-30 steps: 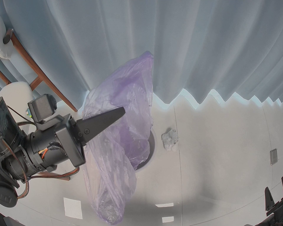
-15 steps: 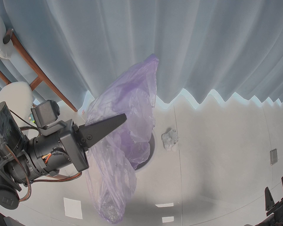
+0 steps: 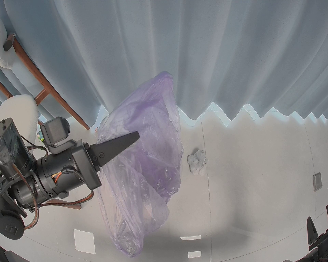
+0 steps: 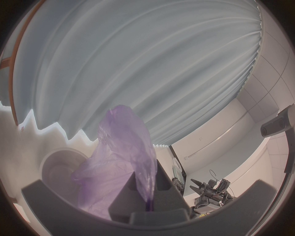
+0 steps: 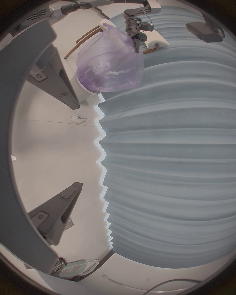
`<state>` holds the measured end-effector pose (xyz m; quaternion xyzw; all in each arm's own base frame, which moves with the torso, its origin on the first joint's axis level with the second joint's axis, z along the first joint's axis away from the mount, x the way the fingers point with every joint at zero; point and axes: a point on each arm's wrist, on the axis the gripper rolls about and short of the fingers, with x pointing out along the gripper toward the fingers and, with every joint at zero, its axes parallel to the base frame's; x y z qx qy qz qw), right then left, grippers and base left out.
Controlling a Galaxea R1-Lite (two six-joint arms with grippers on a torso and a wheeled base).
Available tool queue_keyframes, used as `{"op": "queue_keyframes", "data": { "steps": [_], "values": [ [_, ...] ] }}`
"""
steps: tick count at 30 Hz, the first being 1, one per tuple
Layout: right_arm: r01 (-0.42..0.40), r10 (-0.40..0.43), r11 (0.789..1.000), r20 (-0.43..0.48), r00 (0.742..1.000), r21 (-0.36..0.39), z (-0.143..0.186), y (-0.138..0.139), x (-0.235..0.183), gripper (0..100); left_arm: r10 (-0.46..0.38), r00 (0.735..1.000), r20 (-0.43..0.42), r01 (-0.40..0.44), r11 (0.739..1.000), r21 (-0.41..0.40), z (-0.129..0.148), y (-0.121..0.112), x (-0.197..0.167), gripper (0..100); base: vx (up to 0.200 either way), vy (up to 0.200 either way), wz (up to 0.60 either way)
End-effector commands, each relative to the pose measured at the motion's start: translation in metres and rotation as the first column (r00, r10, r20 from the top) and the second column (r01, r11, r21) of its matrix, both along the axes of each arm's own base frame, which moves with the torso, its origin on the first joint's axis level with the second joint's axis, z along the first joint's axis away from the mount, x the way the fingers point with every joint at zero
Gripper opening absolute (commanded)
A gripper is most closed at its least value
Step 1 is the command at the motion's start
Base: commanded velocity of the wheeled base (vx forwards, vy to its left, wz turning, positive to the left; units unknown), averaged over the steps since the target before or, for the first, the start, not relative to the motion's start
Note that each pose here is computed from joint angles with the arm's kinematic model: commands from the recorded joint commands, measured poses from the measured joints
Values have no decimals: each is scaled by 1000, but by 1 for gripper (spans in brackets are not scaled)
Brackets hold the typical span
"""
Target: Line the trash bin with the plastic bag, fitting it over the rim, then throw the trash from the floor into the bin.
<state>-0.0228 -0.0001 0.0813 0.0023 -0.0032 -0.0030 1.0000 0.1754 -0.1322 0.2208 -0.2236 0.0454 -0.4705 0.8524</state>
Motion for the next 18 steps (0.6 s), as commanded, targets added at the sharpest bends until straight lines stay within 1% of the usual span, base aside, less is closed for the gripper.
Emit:
{"op": "queue_keyframes", "data": {
  "steps": [1, 8, 18],
  "values": [
    [0, 0, 1000, 0, 1000, 0, -5, 0, 0, 100, 7, 1000, -26, -7, 1000, 16, -7, -2, 6, 0, 0, 0, 0],
    [0, 0, 1000, 0, 1000, 0, -5, 0, 0, 100, 61, 996, -60, -59, 997, 48, -18, 2, 21, 0, 0, 0, 0],
    [0, 0, 1000, 0, 1000, 0, -5, 0, 0, 100, 87, 995, -58, -85, 995, 44, -29, 0, 34, 0, 0, 0, 0]
  ]
}}
